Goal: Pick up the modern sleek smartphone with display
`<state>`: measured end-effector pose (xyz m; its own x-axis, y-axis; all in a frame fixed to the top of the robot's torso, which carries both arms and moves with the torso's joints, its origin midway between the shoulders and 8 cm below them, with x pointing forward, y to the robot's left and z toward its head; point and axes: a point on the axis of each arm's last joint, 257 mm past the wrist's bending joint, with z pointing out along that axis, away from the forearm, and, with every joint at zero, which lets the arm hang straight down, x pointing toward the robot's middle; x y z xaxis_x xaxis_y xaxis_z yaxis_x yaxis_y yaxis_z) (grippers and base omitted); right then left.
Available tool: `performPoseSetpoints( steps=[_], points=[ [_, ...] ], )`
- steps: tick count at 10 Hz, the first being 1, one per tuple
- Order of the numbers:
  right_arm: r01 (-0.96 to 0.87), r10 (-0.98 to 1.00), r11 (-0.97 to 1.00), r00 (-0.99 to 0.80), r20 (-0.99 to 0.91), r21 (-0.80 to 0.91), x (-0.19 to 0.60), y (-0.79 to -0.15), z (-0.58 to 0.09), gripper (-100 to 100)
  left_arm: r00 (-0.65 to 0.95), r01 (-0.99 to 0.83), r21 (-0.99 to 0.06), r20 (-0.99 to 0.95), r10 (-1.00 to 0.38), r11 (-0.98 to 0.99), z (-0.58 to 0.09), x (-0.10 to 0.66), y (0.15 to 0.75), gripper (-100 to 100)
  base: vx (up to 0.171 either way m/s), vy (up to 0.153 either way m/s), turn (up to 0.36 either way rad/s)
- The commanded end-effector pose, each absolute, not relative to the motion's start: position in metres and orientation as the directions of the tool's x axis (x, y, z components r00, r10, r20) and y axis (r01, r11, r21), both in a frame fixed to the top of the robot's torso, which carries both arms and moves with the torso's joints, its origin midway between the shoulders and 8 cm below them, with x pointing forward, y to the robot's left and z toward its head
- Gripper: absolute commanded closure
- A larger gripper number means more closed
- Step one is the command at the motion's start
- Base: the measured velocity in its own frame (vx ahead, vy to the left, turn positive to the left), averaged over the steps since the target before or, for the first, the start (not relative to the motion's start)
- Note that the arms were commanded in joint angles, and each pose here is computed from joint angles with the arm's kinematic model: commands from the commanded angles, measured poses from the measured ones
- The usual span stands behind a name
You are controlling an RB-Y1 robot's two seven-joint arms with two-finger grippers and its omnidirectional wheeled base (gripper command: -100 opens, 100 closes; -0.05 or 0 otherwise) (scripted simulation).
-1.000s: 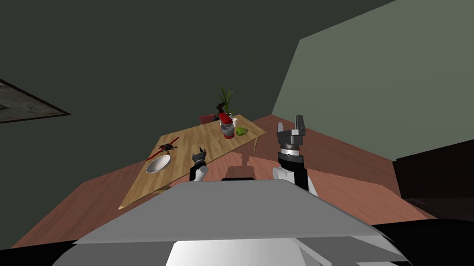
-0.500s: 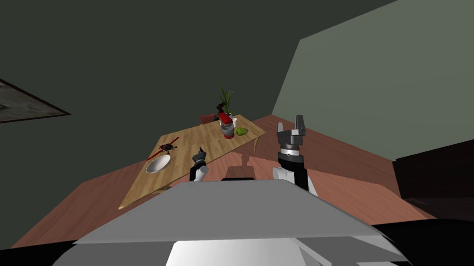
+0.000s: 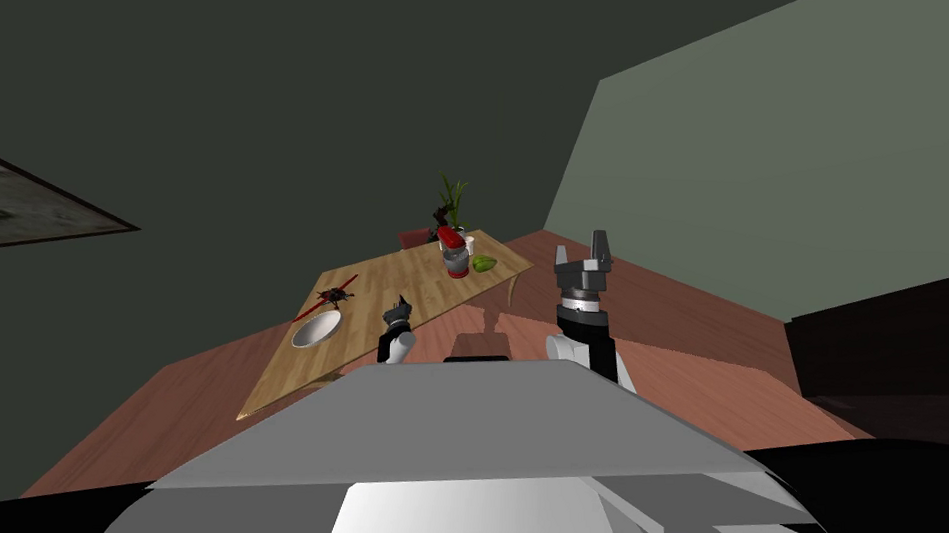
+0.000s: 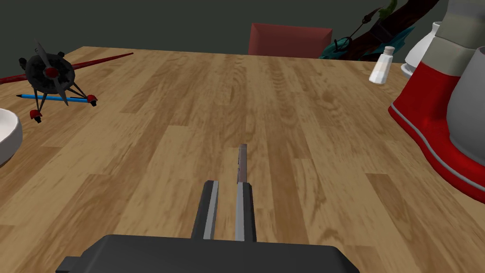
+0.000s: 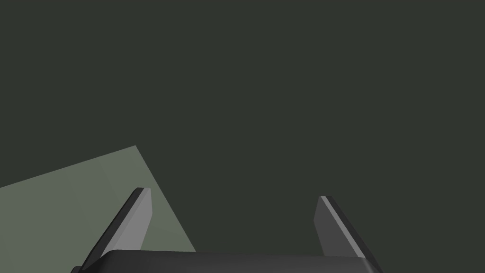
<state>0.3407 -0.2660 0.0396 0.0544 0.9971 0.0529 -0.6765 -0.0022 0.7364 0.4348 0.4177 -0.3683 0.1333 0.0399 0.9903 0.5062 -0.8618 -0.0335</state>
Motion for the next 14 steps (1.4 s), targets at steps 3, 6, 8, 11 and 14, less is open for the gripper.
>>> performPoseSetpoints(
  steps=[3, 6, 8, 11, 14],
  points=[
    [-0.676, 0.997, -0.002, 0.054, 0.053, 0.736, 0.341, -0.266, 0.04, 0, 0.138, 0.5, -0.087, 0.99, -0.021, -0.862, -0.36, 0.434, 0.441, -100, 0.01, -0.013, -0.015],
    [-0.676, 0.997, -0.002, 0.054, 0.053, 0.736, 0.341, -0.266, 0.04, 0, 0.161, 0.511, -0.103, 0.987, -0.023, -0.853, -0.375, 0.419, 0.449, -100, 0.026, -0.01, -0.046],
    [-0.676, 0.997, -0.002, 0.054, 0.053, 0.736, 0.341, -0.266, 0.04, 0, 0.173, 0.522, -0.085, 0.985, 0.008, -0.848, -0.39, 0.409, 0.44, -100, 0.025, 0.006, -0.02],
    [-0.676, 0.997, -0.002, 0.054, 0.053, 0.736, 0.341, -0.266, 0.04, 0, 0.176, 0.533, -0.044, 0.983, 0.06, -0.845, -0.402, 0.405, 0.421, -100, -0.002, 0.024, 0.004],
    [-0.676, 0.997, -0.002, 0.054, 0.053, 0.736, 0.341, -0.266, 0.04, 0, 0.175, 0.539, -0.018, 0.98, 0.092, -0.842, -0.409, 0.404, 0.408, -100, -0.003, 0.013, 0.003]
  ],
)
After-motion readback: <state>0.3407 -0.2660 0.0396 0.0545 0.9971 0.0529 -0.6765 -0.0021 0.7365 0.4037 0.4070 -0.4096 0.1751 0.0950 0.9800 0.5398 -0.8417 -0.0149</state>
